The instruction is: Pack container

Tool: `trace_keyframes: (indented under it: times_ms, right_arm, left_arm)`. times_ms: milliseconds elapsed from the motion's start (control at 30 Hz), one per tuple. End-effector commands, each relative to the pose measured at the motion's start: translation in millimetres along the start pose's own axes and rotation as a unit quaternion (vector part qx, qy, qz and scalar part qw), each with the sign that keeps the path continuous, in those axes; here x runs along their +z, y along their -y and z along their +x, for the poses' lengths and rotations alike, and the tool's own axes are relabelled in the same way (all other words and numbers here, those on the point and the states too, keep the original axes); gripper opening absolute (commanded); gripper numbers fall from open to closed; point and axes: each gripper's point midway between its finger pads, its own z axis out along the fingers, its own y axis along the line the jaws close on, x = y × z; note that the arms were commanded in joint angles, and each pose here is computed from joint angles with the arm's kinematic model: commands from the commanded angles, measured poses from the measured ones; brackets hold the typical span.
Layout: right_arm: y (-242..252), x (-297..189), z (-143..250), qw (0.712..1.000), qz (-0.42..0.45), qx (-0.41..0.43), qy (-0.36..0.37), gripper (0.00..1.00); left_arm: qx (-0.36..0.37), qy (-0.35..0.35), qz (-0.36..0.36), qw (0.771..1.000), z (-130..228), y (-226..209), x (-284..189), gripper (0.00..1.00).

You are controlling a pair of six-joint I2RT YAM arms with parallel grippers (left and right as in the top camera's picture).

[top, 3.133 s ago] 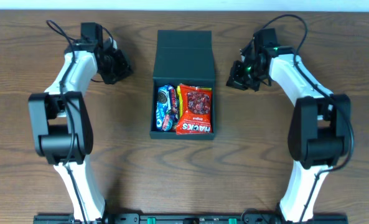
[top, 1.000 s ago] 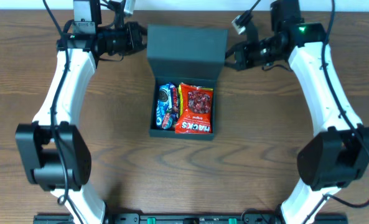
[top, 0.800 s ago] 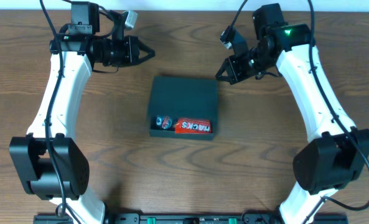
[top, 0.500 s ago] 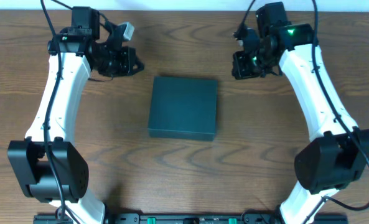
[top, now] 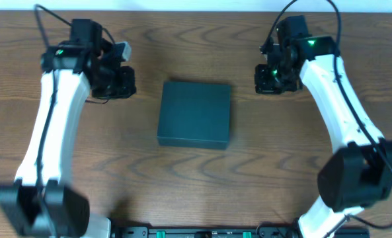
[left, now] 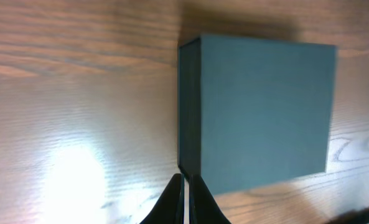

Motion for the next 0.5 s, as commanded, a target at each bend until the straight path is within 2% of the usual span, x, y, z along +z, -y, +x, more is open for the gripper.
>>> trace_keyframes:
  times_ms: [0, 133, 200, 467]
  right_arm:
    - [-17, -48, 9, 0.998, -0.037, -0.025, 0.040, 0.02]
    - [-33, -91, 41, 0.995, -0.044, -0.062, 0.068, 0.02]
    - [-41, -103, 75, 0.992, -0.052, -0.078, 0.082, 0.02]
    - [-42, -95, 204, 0.985, -0.104, -0.054, 0.130, 0.02]
  left_arm:
    - [0.015, 0.036, -0.029, 0.999, 12, 4, -39, 0.06]
    - [0.036, 0.071, -0.026, 0.997, 40, 16, -71, 0.06]
    - [0.049, 0.087, -0.013, 0.995, 70, 23, -80, 0.06]
    - [0.069, 0.114, 0.033, 0.991, 168, 36, -85, 0.06]
